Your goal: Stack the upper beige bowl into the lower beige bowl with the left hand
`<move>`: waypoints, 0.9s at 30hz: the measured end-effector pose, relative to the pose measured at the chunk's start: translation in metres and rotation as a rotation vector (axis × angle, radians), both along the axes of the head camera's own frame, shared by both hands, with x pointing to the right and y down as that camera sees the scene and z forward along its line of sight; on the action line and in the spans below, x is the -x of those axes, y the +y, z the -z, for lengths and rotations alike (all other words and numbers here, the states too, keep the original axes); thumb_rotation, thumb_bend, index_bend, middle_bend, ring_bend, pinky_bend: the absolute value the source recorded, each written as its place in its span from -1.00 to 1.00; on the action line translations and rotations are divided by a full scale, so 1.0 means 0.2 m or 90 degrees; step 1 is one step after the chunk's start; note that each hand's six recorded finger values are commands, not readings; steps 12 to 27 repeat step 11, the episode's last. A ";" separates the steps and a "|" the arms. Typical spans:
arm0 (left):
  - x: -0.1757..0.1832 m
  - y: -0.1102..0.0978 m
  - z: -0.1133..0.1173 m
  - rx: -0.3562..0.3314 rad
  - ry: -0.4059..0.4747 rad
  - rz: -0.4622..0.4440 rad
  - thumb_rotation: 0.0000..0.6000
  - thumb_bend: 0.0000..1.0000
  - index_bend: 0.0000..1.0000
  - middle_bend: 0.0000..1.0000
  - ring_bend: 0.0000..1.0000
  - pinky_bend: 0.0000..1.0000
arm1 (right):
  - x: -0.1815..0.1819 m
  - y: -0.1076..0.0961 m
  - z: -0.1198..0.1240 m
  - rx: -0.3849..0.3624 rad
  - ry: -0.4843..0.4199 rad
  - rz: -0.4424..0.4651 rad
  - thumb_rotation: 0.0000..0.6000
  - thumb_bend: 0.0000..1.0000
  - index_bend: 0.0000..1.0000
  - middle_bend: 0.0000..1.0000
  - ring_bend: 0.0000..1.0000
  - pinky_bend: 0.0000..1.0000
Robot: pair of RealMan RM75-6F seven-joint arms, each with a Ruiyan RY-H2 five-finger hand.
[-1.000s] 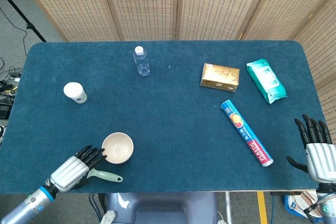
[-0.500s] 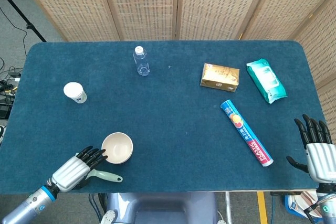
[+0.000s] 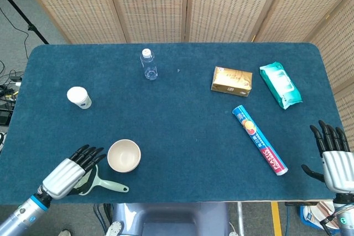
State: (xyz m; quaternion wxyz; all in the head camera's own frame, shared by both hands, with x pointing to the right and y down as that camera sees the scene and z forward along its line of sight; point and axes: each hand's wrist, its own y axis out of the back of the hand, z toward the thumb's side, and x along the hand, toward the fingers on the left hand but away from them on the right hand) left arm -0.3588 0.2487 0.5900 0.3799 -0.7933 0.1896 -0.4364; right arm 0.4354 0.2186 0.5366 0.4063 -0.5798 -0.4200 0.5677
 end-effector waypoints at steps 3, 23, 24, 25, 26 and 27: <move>0.05 -0.06 0.06 -0.044 0.005 0.051 1.00 -0.76 -1.00 -1.00 -1.00 -1.00 | 0.01 0.00 0.00 -0.001 -0.003 0.003 1.00 -1.00 -1.00 -1.00 -1.00 -1.00; 0.32 -0.19 0.16 -0.169 -0.058 0.277 1.00 -0.87 -1.00 -1.00 -1.00 -1.00 | 0.00 -0.01 0.00 -0.018 0.005 0.012 1.00 -1.00 -1.00 -1.00 -1.00 -1.00; 0.32 -0.19 0.16 -0.169 -0.058 0.277 1.00 -0.87 -1.00 -1.00 -1.00 -1.00 | 0.00 -0.01 0.00 -0.018 0.005 0.012 1.00 -1.00 -1.00 -1.00 -1.00 -1.00; 0.32 -0.19 0.16 -0.169 -0.058 0.277 1.00 -0.87 -1.00 -1.00 -1.00 -1.00 | 0.00 -0.01 0.00 -0.018 0.005 0.012 1.00 -1.00 -1.00 -1.00 -1.00 -1.00; 0.32 -0.19 0.16 -0.169 -0.058 0.277 1.00 -0.87 -1.00 -1.00 -1.00 -1.00 | 0.00 -0.01 0.00 -0.018 0.005 0.012 1.00 -1.00 -1.00 -1.00 -1.00 -1.00; 0.32 -0.19 0.16 -0.169 -0.058 0.277 1.00 -0.87 -1.00 -1.00 -1.00 -1.00 | 0.00 -0.01 0.00 -0.018 0.005 0.012 1.00 -1.00 -1.00 -1.00 -1.00 -1.00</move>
